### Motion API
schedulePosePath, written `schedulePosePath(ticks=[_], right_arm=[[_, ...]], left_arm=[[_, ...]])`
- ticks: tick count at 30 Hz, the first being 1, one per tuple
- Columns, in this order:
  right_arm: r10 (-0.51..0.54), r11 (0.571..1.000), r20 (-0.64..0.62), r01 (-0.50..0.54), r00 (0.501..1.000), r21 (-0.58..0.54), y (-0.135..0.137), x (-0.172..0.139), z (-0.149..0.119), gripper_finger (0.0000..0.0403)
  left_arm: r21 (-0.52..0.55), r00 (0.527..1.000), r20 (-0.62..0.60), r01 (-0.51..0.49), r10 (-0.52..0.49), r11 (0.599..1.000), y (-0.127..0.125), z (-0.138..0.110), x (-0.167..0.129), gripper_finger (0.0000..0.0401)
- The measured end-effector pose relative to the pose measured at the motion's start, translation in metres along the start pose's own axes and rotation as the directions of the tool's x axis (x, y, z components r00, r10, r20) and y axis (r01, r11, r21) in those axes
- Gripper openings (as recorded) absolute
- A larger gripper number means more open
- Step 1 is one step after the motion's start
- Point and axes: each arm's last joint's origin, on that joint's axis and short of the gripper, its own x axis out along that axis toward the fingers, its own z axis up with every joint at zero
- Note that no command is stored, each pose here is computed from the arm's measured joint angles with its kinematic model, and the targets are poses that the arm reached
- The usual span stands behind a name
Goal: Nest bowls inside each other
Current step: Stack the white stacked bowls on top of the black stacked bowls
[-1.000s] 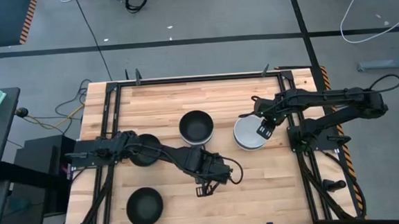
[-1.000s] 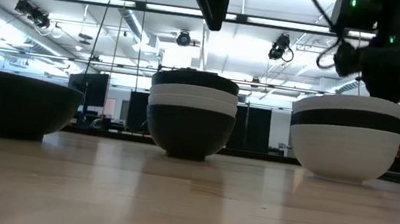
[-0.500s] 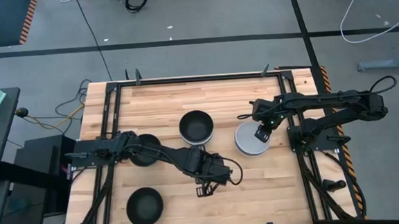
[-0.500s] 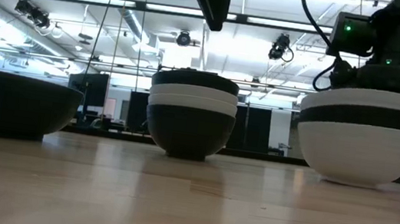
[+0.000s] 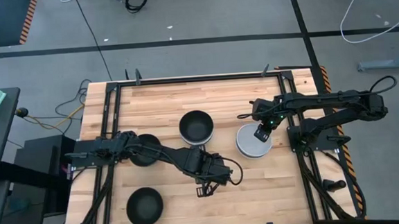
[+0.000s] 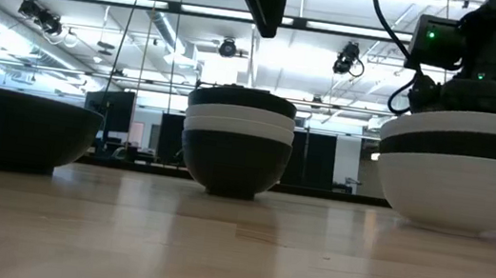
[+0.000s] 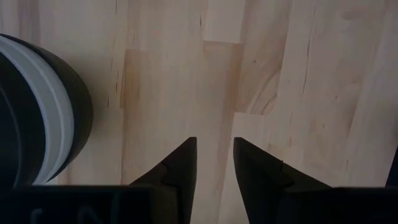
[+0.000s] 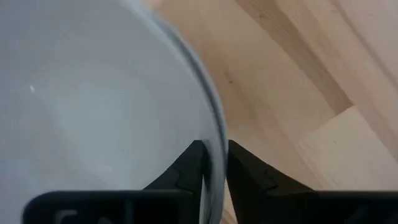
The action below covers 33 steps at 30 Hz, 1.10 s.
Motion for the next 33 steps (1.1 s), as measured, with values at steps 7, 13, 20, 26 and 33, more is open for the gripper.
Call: schedulePosePath(ticks=[7, 13, 20, 26, 33], right_arm=[[0.005, 1.000, 0.000, -0.005, 1.000, -0.008, 0.000, 0.000, 0.000, 0.0030], [0.009, 0.997, 0.002, -0.009, 1.000, -0.071, 0.004, 0.000, -0.001, 0.0030], [0.033, 0.984, 0.031, -0.027, 0.999, -0.174, 0.014, 0.001, -0.002, 0.0030], [0.011, 0.982, 0.088, 0.006, 0.996, -0.190, 0.019, -0.010, 0.005, 0.0030], [0.012, 0.974, 0.183, 0.031, 0.983, -0.226, 0.031, -0.045, 0.020, 0.0030]], left_arm=[[-0.002, 1.000, 0.000, 0.000, 0.000, 1.000, 0.000, 0.000, 0.000, 0.0106], [-0.002, 1.000, 0.000, 0.000, 0.000, 1.000, 0.000, 0.000, 0.000, 0.0107], [-0.002, 1.000, 0.000, 0.000, 0.000, 1.000, 0.000, 0.000, 0.000, 0.0103], [0.000, 1.000, 0.000, 0.001, -0.001, 1.000, -0.001, 0.000, 0.000, 0.0101], [0.009, 1.000, 0.002, 0.007, -0.007, 1.000, -0.013, -0.006, -0.002, 0.0094]])
